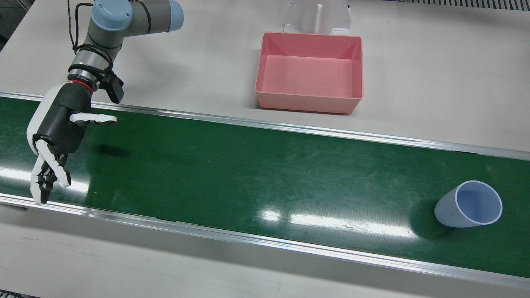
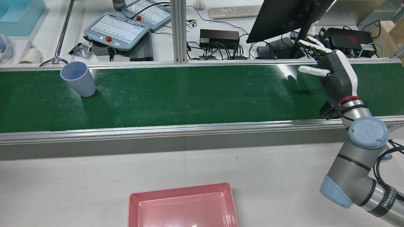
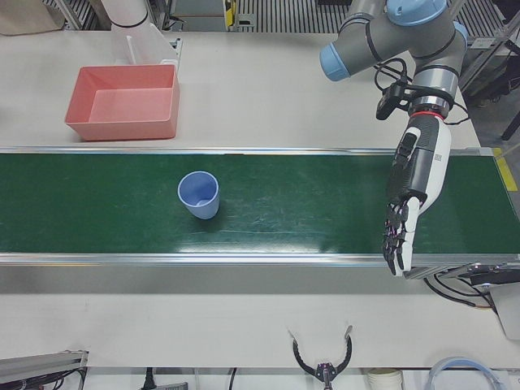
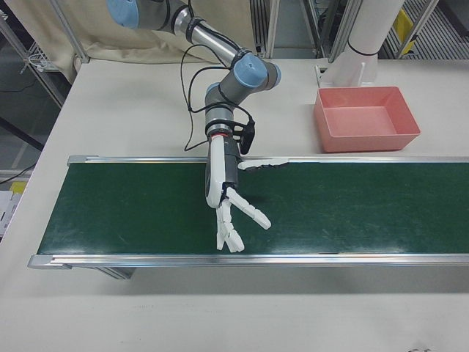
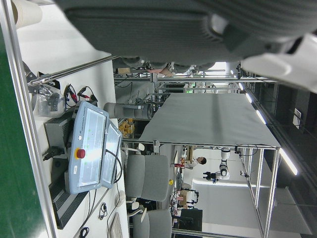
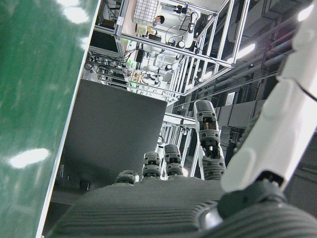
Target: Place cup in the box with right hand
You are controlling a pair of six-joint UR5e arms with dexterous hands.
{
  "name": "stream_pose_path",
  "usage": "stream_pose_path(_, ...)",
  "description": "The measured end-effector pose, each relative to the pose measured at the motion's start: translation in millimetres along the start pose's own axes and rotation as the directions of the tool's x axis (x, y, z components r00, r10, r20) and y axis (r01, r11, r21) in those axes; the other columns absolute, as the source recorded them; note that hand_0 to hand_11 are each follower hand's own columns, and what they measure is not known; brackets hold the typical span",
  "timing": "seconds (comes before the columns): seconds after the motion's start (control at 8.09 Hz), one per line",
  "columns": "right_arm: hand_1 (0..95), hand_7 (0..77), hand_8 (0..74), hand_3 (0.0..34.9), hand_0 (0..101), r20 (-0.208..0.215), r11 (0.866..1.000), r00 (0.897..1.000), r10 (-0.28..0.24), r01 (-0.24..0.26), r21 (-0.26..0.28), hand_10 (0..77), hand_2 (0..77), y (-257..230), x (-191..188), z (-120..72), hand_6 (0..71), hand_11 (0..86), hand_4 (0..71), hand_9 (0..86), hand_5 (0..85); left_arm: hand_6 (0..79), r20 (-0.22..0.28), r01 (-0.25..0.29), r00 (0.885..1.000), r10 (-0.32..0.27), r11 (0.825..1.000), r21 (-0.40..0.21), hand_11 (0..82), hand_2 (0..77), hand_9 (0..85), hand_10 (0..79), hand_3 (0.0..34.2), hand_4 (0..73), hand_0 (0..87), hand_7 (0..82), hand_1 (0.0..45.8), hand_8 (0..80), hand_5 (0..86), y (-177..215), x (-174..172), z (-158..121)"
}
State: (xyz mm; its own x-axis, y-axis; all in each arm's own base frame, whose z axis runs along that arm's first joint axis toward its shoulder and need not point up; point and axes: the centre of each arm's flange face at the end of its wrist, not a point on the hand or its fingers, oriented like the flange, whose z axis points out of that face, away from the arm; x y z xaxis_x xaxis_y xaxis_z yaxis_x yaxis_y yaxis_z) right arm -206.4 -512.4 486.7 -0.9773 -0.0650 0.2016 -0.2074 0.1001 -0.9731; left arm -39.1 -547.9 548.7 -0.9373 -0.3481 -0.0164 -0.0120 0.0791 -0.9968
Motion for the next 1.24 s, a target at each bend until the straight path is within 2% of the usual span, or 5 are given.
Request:
stream_pose_path(0.25,2.7,18.5,4.9,0.3,48,0.023,1.000,1.000,0.002,-0.002,-0.001,1.1,2.2,0.8,-12.8,5.2,4.4,2.7,20.7,12.0,3.3,0.5,0.000,0.000,1.000,0.000,1.000,0.000,0.0,1.1,0.0,0.0,0.0,1.1,0.0,0.5,0.5,0.0,0.0,0.0,0.0,0.0)
stream_pose_path(0.37,7.1,18.5,4.9,0.4,48,0.023,1.000,1.000,0.006,-0.006,-0.005,1.1,10.4,3.4,-13.0,4.8,4.4,2.7,19.1,12.0,3.3,0.0,0.000,0.000,1.000,0.000,1.000,0.000,0.0,1.1,0.0,0.0,0.0,1.1,0.0,0.5,0.5,0.0,0.0,0.0,0.0,0.0)
stream_pose_path(0.74,12.5,19.6,4.9,0.4,47,0.003,1.000,1.000,0.002,-0.002,-0.006,1.1,13.1,4.7,-2.1,1.3,4.4,1.6,20.2,12.0,3.3,0.5,0.000,0.000,1.000,0.000,1.000,0.000,0.0,1.1,0.0,0.0,0.0,1.1,0.0,0.5,0.5,0.0,0.0,0.0,0.0,0.0)
stream_pose_path(1.11,3.8,21.3,4.9,0.4,48,-0.028,1.000,0.999,-0.016,0.017,0.009,0.5,5.5,-4.7,18.0,-1.9,4.4,1.6,24.0,12.5,3.3,0.0,0.000,0.000,1.000,0.000,1.000,0.000,0.0,1.1,0.0,0.0,0.0,1.1,0.0,0.5,0.5,0.0,0.0,0.0,0.0,0.0)
stream_pose_path(1.24,7.6,21.3,4.9,0.3,48,-0.031,1.000,0.999,-0.017,0.017,0.009,0.5,3.3,-4.6,19.4,-2.2,4.4,2.2,24.5,12.5,3.3,0.5,0.000,0.000,1.000,0.000,1.000,0.000,0.0,1.1,0.0,0.0,0.0,1.1,0.0,0.5,0.5,0.0,0.0,0.0,0.0,0.0)
